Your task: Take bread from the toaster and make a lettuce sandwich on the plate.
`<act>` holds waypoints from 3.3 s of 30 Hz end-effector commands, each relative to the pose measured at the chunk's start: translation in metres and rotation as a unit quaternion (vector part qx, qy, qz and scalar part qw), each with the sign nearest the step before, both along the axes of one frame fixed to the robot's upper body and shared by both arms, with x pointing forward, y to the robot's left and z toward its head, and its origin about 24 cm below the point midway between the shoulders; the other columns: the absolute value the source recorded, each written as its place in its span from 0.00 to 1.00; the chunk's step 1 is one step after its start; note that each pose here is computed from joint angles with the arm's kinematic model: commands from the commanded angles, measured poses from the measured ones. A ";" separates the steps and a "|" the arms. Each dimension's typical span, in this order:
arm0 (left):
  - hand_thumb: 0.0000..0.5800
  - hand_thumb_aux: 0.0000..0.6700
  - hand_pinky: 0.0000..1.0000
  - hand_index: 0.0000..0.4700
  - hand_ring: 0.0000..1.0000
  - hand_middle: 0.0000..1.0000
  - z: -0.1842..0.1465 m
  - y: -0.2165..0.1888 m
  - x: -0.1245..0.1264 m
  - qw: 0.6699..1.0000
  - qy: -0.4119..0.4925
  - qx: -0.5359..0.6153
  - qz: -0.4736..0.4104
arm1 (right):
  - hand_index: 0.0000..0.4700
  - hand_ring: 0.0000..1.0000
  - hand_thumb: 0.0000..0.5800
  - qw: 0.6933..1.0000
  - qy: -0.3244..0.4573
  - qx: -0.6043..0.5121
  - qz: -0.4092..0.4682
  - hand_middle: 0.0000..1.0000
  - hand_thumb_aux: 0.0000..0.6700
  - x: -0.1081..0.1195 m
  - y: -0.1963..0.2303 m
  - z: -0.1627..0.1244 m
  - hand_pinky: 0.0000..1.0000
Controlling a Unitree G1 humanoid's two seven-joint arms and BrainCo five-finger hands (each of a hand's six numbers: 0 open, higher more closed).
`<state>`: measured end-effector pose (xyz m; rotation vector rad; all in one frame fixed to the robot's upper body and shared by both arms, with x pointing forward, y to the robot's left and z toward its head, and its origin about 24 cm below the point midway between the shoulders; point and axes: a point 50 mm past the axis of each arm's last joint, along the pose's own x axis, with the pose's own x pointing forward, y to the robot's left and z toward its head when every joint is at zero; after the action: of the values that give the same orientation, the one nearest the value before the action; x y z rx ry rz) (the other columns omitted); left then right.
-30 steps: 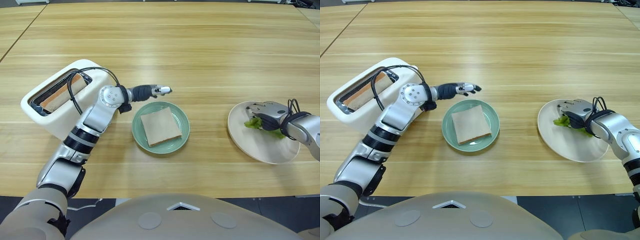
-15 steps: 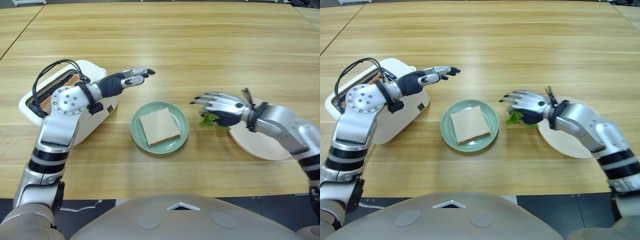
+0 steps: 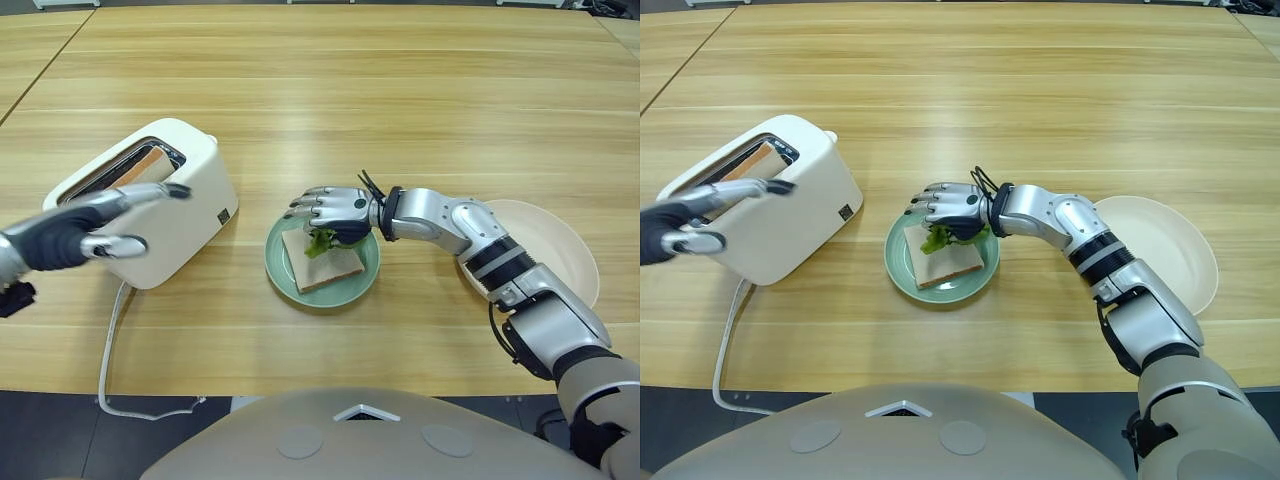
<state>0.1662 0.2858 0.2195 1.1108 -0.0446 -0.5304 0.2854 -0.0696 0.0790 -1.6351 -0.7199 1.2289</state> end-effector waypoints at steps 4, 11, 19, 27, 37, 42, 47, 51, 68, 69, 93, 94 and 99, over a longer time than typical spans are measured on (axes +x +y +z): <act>0.00 0.00 0.00 0.00 0.00 0.00 0.050 0.021 0.010 0.978 -0.153 0.066 0.130 | 0.75 0.00 0.94 1.000 0.017 0.002 0.021 0.00 0.75 -0.009 0.006 -0.006 0.00; 0.00 0.00 0.00 0.00 0.00 0.00 0.023 0.016 0.043 0.958 -0.136 0.192 0.162 | 0.00 0.00 0.00 1.000 -0.001 0.027 0.007 0.00 0.00 -0.010 0.000 0.011 0.00; 0.11 0.05 0.00 0.05 0.00 0.00 -0.002 0.011 0.063 0.954 -0.103 0.243 0.144 | 0.00 0.00 0.00 0.996 -0.063 0.057 -0.040 0.00 0.00 0.000 -0.029 0.048 0.00; 0.80 0.55 0.00 0.55 0.00 0.00 -0.029 0.007 0.069 0.965 -0.054 0.232 0.112 | 0.00 0.00 0.00 0.985 -0.092 0.087 -0.113 0.00 0.00 0.012 -0.063 0.070 0.00; 1.00 1.00 0.00 1.00 0.00 0.00 -0.013 0.007 0.072 0.972 -0.089 0.186 0.115 | 0.00 0.00 0.00 0.956 -0.138 0.125 -0.228 0.00 0.00 0.034 -0.112 0.098 0.00; 1.00 1.00 0.00 1.00 0.00 0.00 0.035 0.001 0.082 0.976 -0.171 0.066 0.119 | 0.00 0.00 0.00 0.951 -0.139 0.128 -0.247 0.00 0.00 0.033 -0.125 0.098 0.00; 1.00 1.00 0.00 1.00 0.00 0.00 0.067 -0.023 0.088 0.981 -0.181 -0.041 0.055 | 0.00 0.00 0.00 0.954 -0.128 0.123 -0.243 0.00 0.00 0.031 -0.122 0.090 0.00; 1.00 1.00 0.00 1.00 0.00 0.00 0.067 -0.050 0.101 0.988 -0.131 -0.083 -0.012 | 0.00 0.00 0.00 0.955 -0.124 0.123 -0.241 0.00 0.00 0.031 -0.120 0.088 0.00; 1.00 1.00 0.00 1.00 0.00 0.00 -0.112 -0.147 0.143 0.928 0.283 -0.213 -0.115 | 0.00 0.00 0.00 0.965 -0.091 0.140 -0.200 0.00 0.00 0.024 -0.101 0.078 0.00; 1.00 1.00 0.00 1.00 0.00 0.00 -0.116 -0.150 0.144 0.924 0.294 -0.216 -0.113 | 0.00 0.00 0.00 0.966 -0.089 0.141 -0.199 0.00 0.00 0.023 -0.101 0.077 0.00; 1.00 1.00 0.00 1.00 0.00 0.00 -0.171 -0.157 0.136 0.918 0.373 -0.107 -0.077 | 0.00 0.00 0.00 0.975 0.087 0.197 -0.055 0.00 0.00 -0.051 -0.064 0.067 0.00; 1.00 1.00 0.00 1.00 0.00 0.00 -0.171 -0.157 0.136 0.919 0.372 -0.107 -0.076 | 0.00 0.00 0.00 0.976 0.111 0.181 -0.047 0.00 0.00 -0.058 -0.060 0.059 0.00; 1.00 1.00 0.00 1.00 0.00 0.00 -0.174 -0.158 0.137 0.919 0.371 -0.110 -0.075 | 0.00 0.00 0.00 0.973 0.190 0.122 -0.048 0.00 0.00 -0.073 -0.055 0.026 0.00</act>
<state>0.3079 0.1215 0.0628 0.6172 0.3768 -1.0487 0.2153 -0.1239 0.1155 -1.1708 -0.5854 1.2307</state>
